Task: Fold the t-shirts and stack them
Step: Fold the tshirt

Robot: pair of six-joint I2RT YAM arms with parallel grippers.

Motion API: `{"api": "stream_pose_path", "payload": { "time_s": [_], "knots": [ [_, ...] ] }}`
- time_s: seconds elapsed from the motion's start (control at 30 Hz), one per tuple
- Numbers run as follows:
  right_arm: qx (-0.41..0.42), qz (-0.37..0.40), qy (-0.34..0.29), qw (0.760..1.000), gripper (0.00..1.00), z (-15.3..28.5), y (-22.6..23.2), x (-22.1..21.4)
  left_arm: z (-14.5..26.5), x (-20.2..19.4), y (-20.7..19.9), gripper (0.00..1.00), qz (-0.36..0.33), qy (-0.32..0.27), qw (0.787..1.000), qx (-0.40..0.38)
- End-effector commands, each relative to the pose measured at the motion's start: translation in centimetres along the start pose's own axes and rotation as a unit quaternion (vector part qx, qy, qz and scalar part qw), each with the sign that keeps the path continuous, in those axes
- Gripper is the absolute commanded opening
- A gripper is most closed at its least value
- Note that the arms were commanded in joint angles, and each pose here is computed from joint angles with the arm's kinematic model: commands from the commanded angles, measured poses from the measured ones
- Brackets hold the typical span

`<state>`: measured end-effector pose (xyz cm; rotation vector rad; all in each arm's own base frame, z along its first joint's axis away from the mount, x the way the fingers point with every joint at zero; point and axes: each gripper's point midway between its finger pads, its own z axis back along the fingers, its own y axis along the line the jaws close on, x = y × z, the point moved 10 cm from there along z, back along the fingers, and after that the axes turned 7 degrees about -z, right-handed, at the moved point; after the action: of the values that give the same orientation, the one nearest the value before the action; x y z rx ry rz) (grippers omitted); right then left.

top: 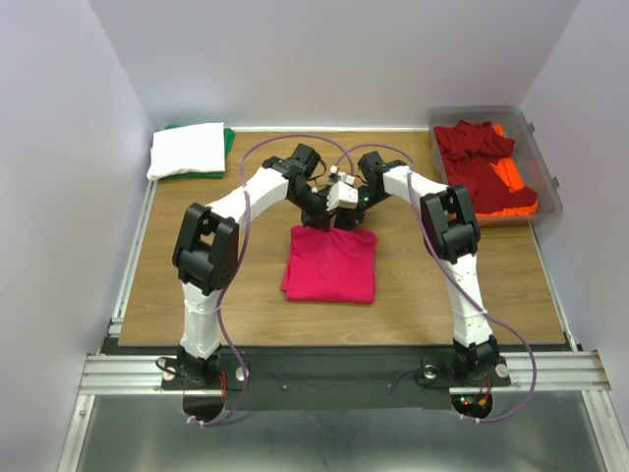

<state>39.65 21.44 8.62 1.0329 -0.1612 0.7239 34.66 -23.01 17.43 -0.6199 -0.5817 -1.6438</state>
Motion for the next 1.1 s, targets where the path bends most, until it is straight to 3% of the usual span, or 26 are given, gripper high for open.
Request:
{"api": "stream_pose_path", "payload": {
  "time_s": [0.0,0.4,0.63,0.77,0.8,0.87,1.07],
  "knots": [
    [-0.014,-0.004,0.021,1.0,0.25,-0.7,-1.3,-1.5,1.1,0.8,1.9,0.0,-0.02,-0.014,0.999,0.043],
    [-0.023,0.009,0.019,1.0,0.25,-0.4,-1.2,-1.1,-0.9,-1.1,2.8,0.0,-0.02,-0.001,0.997,0.071],
    [-0.127,0.026,-0.02,0.991,0.33,3.6,-2.0,2.8,-3.4,-3.8,2.5,0.01,0.006,0.019,0.998,0.058],
    [-0.203,0.045,-0.042,0.977,0.46,6.4,-2.1,4.9,-3.5,-3.9,3.2,0.17,0.015,0.021,0.997,0.07],
    [-0.211,0.048,-0.048,0.975,0.48,6.9,-1.9,5.3,-3.4,-3.7,3.4,0.26,0.018,0.02,0.997,0.076],
    [-0.228,0.044,-0.071,0.97,0.51,8.7,-1.3,6.3,-2.3,-3.0,4.2,0.32,0.027,0.014,0.995,0.092],
    [-0.224,0.053,-0.112,0.967,0.47,13.3,3.7,6.1,4.6,-1.9,5.6,0.41,0.114,-0.047,0.983,0.137]
  ]
}}
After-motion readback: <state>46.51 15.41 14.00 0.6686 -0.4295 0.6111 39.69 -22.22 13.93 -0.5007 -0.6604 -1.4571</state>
